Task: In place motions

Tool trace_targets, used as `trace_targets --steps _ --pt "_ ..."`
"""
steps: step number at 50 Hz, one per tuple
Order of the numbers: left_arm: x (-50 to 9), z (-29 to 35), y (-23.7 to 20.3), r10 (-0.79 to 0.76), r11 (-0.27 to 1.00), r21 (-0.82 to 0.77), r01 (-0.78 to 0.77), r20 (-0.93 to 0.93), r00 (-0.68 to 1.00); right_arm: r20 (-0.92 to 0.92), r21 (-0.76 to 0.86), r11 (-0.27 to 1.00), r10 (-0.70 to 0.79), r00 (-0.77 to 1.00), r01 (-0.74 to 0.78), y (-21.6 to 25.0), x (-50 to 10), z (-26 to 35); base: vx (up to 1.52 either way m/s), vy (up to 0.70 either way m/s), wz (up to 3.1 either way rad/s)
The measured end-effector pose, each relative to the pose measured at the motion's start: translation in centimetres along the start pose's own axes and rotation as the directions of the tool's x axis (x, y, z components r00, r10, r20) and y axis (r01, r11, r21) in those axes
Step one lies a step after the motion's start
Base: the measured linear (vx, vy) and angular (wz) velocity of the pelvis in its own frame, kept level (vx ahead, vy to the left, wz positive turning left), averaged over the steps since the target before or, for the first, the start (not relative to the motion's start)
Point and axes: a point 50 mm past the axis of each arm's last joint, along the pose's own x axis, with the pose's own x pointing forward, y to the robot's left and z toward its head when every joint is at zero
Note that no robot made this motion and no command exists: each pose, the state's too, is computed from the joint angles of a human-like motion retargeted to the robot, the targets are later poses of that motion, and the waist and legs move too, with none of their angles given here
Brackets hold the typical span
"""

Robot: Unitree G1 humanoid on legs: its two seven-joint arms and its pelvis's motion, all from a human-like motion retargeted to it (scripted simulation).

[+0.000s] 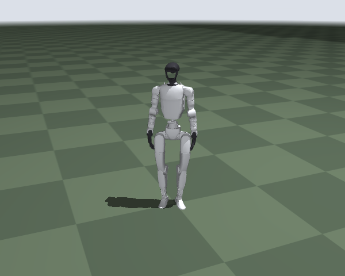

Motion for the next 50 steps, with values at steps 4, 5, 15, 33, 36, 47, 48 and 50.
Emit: trace_targets --steps 4,5,15,33,36,47,48,50 --pt "0.02 0.22 -0.19 -0.004 1.0 0.008 0.004 0.006 1.0 -0.006 0.0 1.0 -0.006 1.0 0.006 -0.19 -0.03 -0.14 0.0 0.0 0.0" --pt "0.03 0.28 -0.24 -0.005 1.0 0.009 0.005 0.008 1.0 -0.007 0.0 1.0 -0.007 1.0 0.007 -0.23 -0.03 -0.15 0.0 0.0 0.0" --pt "0.05 0.65 -0.5 -0.013 1.0 0.018 0.013 0.019 1.0 0.005 -0.002 1.0 0.0 1.0 0.0 -0.17 -0.05 0.22 0.0 0.0 0.0" --pt "-0.04 0.32 0.06 0.007 0.999 0.033 -0.007 0.002 1.0 0.007 -0.015 1.0 0.012 1.0 -0.011 0.07 -0.01 0.23 0.0 0.0 0.0" --pt "-0.04 0.21 0.09 0.009 0.999 0.034 -0.009 -0.002 1.0 0.001 -0.015 1.0 0.009 1.0 -0.009 -0.02 -0.02 0.05 0.0 0.0 0.0" --pt "-0.02 0.21 0.0 0.008 0.999 0.045 -0.008 -0.005 1.0 -0.011 -0.012 1.0 0.005 1.0 -0.005 -0.15 -0.02 -0.26 0.0 0.0 0.0" --pt "-0.03 0.24 0.0 0.008 0.999 0.047 -0.008 -0.005 1.0 -0.011 -0.012 1.0 0.005 1.0 -0.005 -0.15 -0.02 -0.24 0.0 0.0 0.0" --pt "-0.03 0.32 -0.01 0.008 0.999 0.051 -0.008 -0.002 1.0 -0.009 -0.014 1.0 0.005 1.0 -0.005 -0.15 -0.03 -0.19 0.0 0.0 0.0"
